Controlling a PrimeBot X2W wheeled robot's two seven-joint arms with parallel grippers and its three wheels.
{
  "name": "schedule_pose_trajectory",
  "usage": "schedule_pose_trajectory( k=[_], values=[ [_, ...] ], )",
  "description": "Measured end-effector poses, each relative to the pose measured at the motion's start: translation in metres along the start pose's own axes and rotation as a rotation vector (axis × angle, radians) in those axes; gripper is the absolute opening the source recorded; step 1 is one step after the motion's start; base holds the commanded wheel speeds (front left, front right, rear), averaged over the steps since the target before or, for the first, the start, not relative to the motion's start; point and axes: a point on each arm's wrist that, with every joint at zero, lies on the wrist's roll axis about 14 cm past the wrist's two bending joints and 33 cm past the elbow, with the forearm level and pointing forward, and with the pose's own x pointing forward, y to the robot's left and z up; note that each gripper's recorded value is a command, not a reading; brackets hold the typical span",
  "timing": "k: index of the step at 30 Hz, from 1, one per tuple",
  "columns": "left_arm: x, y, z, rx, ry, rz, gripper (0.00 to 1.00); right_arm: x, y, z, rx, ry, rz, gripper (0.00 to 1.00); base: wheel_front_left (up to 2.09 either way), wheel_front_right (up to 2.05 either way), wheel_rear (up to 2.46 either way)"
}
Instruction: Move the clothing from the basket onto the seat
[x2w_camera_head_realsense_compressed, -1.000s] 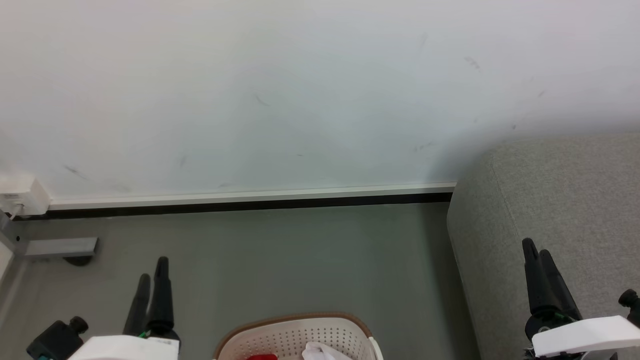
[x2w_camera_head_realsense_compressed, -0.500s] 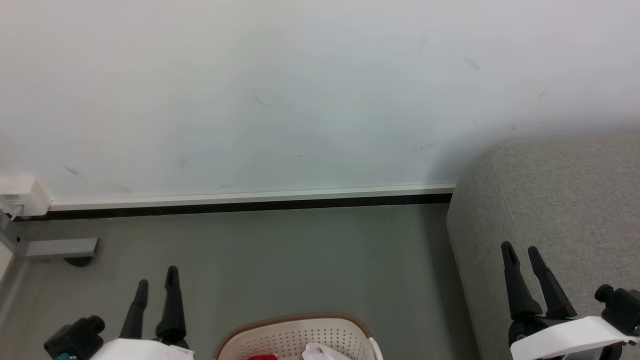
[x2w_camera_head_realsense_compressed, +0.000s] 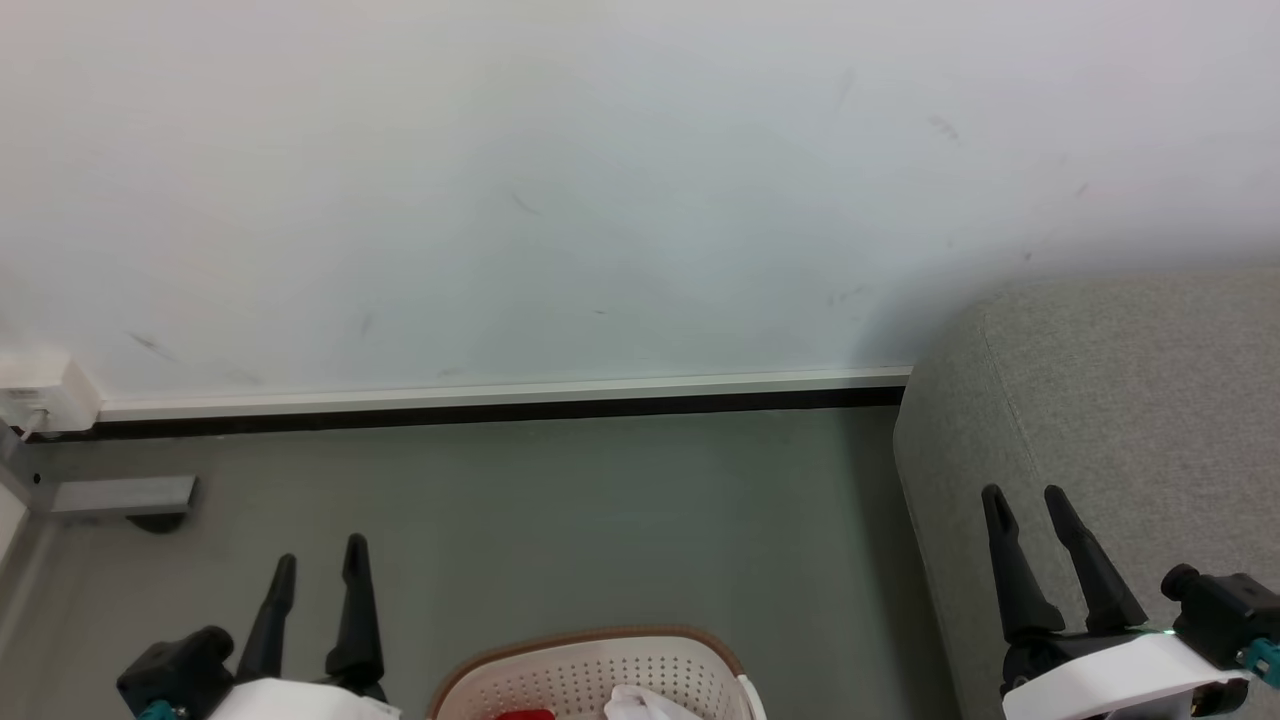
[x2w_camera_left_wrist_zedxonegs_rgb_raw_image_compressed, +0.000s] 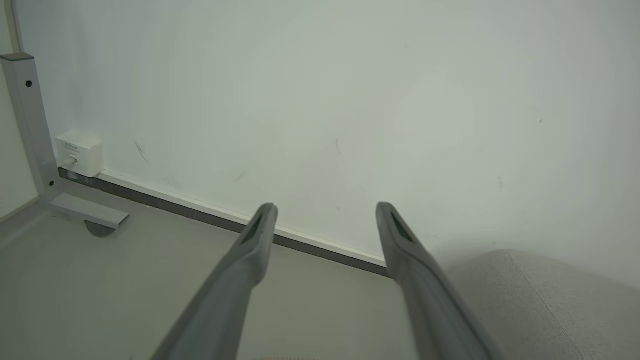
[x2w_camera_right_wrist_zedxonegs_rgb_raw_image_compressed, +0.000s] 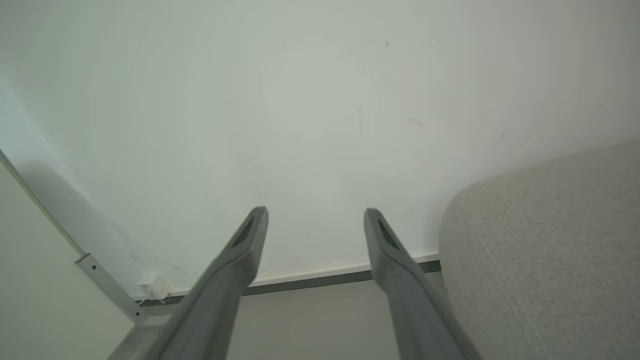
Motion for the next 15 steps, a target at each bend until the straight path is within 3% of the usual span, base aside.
schedule_pose_trajectory(
  k=[15],
  values=[
    [-0.0023,-0.0043,0.0065,0.138,-0.04,-0.028,1.0,-0.0005,0.0071,0.0021,-0.126,-0.016,0.035,1.0,0.0,0.0,0.0]
  ],
)
